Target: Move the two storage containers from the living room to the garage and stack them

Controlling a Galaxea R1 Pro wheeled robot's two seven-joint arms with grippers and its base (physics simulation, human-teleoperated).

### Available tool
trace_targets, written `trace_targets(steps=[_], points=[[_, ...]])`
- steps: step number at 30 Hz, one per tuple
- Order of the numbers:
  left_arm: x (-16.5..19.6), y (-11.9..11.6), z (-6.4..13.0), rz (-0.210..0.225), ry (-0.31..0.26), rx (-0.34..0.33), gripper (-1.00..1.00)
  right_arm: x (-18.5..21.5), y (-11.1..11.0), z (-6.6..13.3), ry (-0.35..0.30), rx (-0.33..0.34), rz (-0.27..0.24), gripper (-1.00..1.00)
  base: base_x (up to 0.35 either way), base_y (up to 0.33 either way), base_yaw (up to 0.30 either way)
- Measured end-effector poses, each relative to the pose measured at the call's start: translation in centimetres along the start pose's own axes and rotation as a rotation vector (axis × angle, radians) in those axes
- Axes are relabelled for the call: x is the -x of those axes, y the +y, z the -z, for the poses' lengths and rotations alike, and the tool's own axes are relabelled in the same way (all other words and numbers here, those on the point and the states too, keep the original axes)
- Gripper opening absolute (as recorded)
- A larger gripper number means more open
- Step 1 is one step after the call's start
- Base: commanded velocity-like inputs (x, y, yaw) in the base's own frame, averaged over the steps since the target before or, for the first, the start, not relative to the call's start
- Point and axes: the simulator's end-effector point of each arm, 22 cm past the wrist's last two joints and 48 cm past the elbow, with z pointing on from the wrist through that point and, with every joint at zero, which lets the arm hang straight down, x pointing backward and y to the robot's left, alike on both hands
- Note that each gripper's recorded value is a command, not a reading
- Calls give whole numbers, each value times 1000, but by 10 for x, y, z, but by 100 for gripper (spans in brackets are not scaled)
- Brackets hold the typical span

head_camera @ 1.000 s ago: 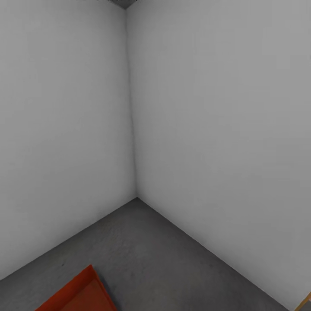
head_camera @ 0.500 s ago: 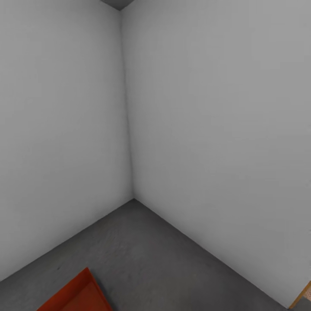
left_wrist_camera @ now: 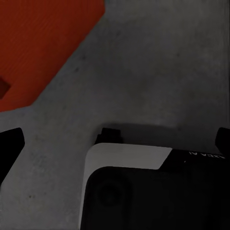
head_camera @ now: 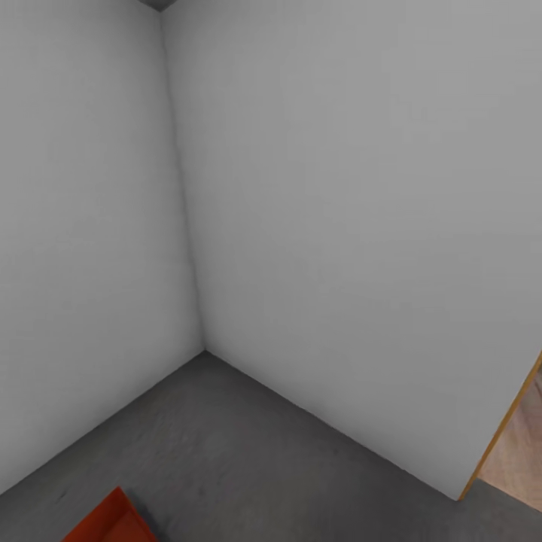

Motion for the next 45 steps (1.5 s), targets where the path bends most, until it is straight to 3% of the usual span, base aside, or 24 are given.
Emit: trace_targets(steps=[45], points=[[0, -1, 0, 0, 1, -2, 100, 0, 2, 0, 0, 2, 0, 100, 0, 0, -297]])
